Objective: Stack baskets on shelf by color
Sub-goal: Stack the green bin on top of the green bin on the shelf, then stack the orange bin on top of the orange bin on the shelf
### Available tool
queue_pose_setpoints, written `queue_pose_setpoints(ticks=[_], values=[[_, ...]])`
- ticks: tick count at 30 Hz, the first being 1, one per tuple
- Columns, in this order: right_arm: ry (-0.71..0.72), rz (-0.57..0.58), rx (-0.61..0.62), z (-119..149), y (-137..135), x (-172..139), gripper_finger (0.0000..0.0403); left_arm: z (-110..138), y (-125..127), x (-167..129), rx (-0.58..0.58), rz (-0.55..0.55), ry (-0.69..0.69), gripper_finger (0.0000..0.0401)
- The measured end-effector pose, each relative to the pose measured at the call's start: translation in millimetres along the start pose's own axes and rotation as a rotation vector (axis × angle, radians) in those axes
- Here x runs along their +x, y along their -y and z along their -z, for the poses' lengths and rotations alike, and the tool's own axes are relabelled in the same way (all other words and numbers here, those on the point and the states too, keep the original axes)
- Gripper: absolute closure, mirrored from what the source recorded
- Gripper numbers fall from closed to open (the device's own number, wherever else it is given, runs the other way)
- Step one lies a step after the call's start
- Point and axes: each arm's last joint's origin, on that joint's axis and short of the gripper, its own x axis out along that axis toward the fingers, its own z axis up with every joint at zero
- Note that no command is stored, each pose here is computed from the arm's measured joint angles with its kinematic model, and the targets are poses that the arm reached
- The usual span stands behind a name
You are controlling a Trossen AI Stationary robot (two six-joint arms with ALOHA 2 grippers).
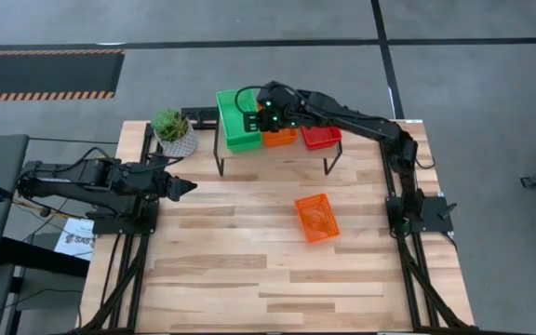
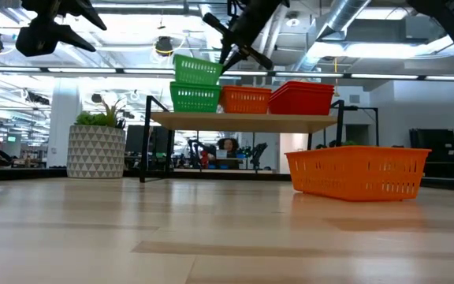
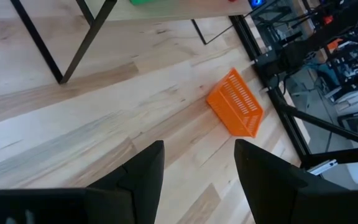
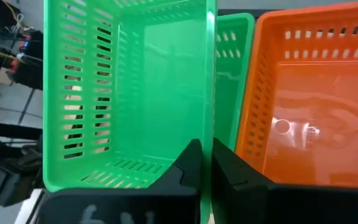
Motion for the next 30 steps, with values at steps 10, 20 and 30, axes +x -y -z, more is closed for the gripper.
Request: queue_pose_setpoints(ticks=[10,20,30], values=[[-0.04,-0.03,-0.01,-1.0,1.0,0.3,0.0346,-0.2,0.2,-0.1,-0.006,0.003,0.002,0.0218],[-0.041,-0.031,-0.015,-1.2,1.2,0.4,0.0315,-0.1,0.2,0.0,-0.004,0.002,0.003,0.0218],[-0.038,-0.078,-0.214,8.3,-11.1,-21.1,0.0296,0.1,0.3,-0.1,-0.001,0.006,-0.007,0.0218]])
